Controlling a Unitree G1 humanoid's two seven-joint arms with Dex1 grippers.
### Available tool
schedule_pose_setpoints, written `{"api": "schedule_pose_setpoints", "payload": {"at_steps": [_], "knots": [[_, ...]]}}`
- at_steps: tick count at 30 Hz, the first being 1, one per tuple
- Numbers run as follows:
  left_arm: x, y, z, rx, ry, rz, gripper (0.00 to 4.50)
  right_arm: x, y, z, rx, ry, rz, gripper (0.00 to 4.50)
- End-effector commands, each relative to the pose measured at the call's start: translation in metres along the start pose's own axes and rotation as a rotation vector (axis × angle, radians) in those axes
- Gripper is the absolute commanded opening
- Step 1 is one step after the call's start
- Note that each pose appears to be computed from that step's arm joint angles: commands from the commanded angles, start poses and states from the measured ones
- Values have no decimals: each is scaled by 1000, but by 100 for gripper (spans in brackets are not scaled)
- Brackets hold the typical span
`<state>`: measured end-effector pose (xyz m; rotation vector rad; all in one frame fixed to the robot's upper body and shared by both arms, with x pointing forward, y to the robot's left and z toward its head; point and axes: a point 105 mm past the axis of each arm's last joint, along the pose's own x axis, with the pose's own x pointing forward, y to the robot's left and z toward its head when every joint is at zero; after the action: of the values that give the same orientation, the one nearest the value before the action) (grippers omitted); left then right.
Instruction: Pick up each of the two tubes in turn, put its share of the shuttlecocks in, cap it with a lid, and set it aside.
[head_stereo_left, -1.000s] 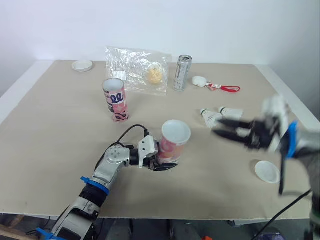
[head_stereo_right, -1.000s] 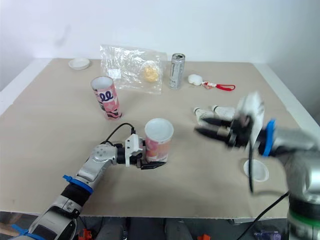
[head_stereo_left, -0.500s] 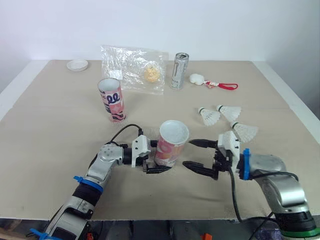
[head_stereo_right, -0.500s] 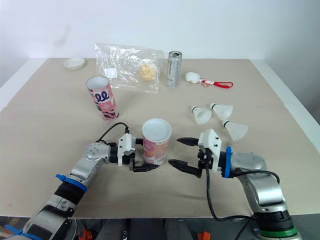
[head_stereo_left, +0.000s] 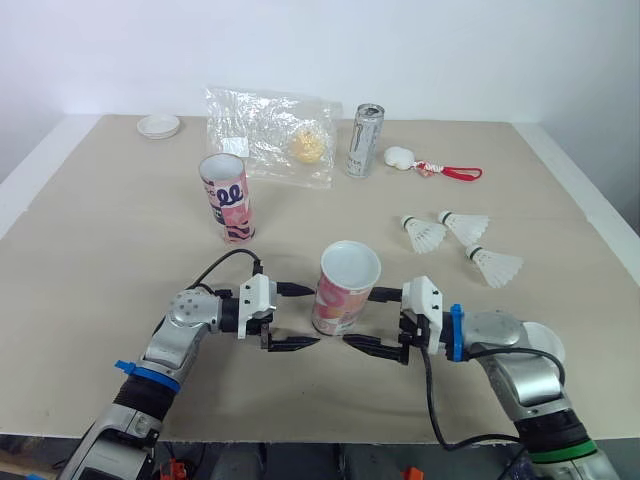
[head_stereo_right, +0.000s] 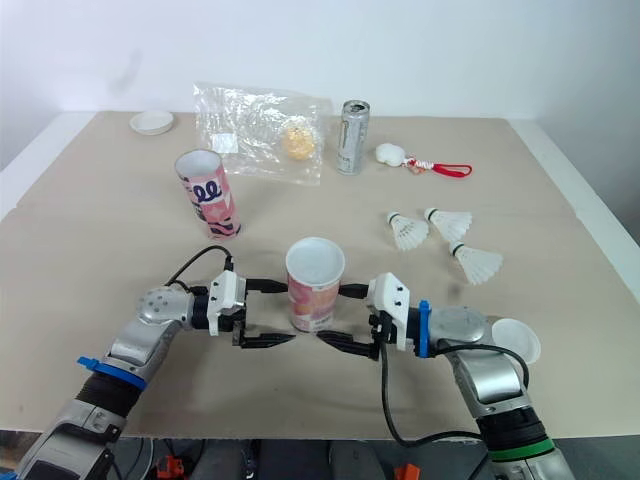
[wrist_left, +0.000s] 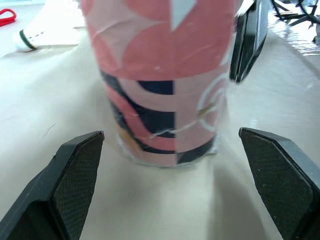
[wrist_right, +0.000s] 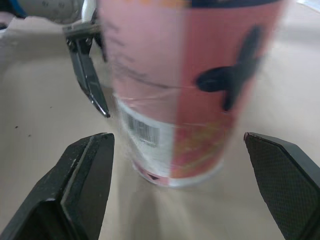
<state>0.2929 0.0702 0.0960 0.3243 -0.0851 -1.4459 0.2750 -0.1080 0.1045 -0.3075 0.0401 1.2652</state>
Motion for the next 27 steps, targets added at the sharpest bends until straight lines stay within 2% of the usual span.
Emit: {"api": "schedule_pose_setpoints", "payload": {"at_steps": [1, 9, 27], "knots": [[-3, 1, 15, -2, -55, 5, 450, 8, -2, 8, -45, -28, 17, 444], [-4, -5, 13, -61, -43, -23, 450, 24, 0, 4, -51, -37, 48, 444], [-16, -4, 4, -16, 11, 0, 450, 56, -2, 5, -38, -91, 84, 444]]}}
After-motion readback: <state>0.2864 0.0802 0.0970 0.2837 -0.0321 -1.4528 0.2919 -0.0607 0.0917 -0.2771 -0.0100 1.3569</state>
